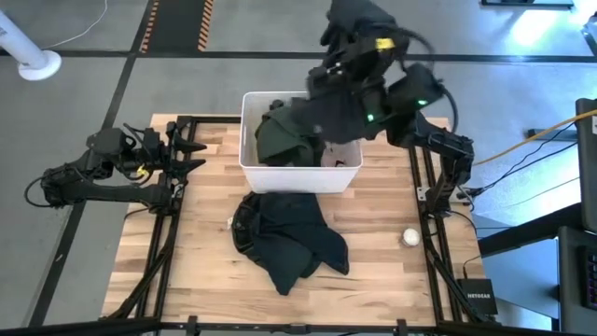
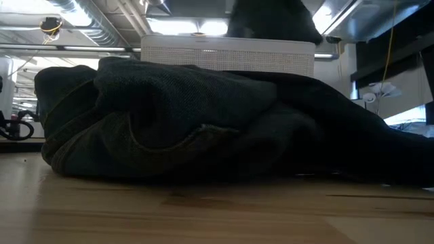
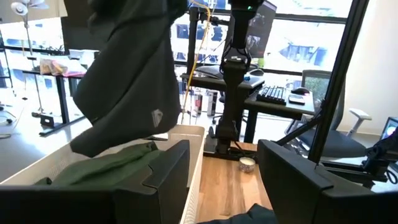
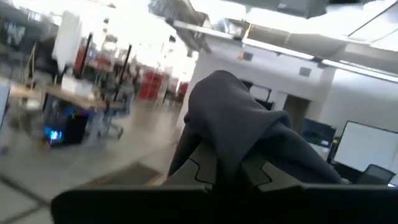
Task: Sort clothes
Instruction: Put the black shorts into the white bin
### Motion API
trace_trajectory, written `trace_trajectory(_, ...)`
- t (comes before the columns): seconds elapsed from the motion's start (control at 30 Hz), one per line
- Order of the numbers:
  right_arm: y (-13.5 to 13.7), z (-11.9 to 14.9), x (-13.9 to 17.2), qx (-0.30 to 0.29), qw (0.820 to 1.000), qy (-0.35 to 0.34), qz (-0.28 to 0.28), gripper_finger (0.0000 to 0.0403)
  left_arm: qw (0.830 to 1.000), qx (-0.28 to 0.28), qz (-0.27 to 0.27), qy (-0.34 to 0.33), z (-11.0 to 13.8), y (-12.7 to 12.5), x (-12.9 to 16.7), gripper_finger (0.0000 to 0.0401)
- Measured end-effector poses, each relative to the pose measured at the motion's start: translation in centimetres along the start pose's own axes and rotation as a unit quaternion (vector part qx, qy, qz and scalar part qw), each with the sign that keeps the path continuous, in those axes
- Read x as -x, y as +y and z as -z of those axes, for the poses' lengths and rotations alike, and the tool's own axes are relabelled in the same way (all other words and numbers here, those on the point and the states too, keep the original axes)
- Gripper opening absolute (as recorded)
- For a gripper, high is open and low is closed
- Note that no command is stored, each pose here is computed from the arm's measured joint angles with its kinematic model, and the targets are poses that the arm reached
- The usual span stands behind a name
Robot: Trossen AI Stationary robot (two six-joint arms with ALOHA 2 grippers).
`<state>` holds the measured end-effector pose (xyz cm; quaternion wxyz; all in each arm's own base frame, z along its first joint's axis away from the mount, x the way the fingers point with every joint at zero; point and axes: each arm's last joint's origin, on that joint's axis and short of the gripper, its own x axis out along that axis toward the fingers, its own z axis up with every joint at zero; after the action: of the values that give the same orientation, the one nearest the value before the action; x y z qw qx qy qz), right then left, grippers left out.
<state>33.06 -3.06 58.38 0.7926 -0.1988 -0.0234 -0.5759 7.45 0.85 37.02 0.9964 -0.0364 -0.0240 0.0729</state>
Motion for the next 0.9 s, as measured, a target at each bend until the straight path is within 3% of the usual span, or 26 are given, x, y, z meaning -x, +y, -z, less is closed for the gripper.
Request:
trace_trajectory(0.1, 1.2, 1.4, -0.5, 0.004, 0.999, 0.026, -0.029, 0.0023, 1.000, 0.000, 0.000, 0.000, 0.0, 0.0, 0.0, 0.0182)
trace_trajectory(0.3, 3.6, 3.8, -1.2, -0.050, 0.992, 0.063, -0.097, 0.0024, 1.000, 0.002, 0.000, 0.001, 0.0, 0.0, 0.0, 0.0182)
trace_trajectory(0.43, 4.9, 4.3, -1.2, -0.047, 0.990, 0.061, -0.117, 0.0024, 1.000, 0.002, 0.000, 0.001, 0.0, 0.0, 0.0, 0.0182)
trace_trajectory(0.7, 7.9, 6.1, -2.7, -0.106, 0.976, 0.053, -0.184, 0.0024, 1.000, 0.000, 0.001, -0.011, -0.2, 0.0, 0.0, 0.0182)
trace_trajectory(0.9, 9.8, 8.0, -3.2, -0.072, 0.973, 0.087, -0.200, 0.0024, 1.000, -0.001, 0.001, -0.010, -0.2, 0.0, 0.0, 0.0182)
